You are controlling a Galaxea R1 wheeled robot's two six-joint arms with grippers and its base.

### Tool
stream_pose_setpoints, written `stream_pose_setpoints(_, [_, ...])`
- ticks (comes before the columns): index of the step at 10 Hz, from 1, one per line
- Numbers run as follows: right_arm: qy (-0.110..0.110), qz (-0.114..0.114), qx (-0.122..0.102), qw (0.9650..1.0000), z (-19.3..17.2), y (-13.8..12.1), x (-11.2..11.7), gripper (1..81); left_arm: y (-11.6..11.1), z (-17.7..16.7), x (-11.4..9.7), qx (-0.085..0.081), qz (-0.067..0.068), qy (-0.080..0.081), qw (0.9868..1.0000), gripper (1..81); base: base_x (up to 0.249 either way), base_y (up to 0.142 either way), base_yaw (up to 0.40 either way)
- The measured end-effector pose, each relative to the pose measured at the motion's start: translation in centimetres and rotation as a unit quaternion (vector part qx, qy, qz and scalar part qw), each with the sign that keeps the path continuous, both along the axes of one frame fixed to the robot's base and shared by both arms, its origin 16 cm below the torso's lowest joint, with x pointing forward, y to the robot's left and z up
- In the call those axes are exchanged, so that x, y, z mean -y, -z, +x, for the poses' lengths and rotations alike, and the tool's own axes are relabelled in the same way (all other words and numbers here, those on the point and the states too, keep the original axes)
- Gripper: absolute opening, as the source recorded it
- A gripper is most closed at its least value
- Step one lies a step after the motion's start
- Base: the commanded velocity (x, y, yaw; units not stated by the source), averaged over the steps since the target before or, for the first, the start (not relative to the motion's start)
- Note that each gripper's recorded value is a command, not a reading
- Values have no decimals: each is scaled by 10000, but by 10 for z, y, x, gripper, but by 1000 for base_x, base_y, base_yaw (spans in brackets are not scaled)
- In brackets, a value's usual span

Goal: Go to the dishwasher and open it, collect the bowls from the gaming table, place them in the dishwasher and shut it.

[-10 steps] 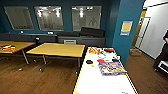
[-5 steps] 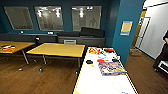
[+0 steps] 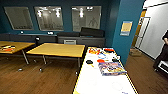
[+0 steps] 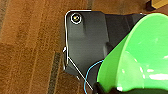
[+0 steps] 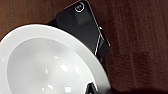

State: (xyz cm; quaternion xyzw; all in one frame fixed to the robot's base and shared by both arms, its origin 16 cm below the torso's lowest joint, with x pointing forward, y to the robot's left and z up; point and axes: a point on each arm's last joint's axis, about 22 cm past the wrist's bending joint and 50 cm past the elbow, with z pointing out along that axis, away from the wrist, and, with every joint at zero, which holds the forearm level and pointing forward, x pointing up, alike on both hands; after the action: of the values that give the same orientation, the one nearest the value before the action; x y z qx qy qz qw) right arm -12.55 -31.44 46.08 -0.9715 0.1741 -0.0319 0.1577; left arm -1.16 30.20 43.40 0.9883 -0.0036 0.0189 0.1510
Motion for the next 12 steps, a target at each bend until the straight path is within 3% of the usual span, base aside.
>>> stream_pose_setpoints(2, [15,-154,-22,9999,-2,-1,23,10,-3,-7,-33,-24,193,-1,9998,10,0,0,0])
stream_pose_setpoints(4, [27,-45,-4,10000,-2,-8,20,10,-7,-19,-53,37,284,-39,9996,10,0,0,0])
stream_pose_setpoints(7, [33,-91,-10,10000,-6,-18,40,10,-7,-19,-39,68,174,-51,9998,10,0,0,0])
stream_pose_setpoints(10, [65,150,98,9998,7,-15,5,10,-6,-12,-31,120,122,-50,9998,10,-92,0,0])
stream_pose_setpoints(12, [25,89,-41,9999,-14,-16,14,10,-6,-28,-32,22,132,-13,9999,10,-114,0,0])
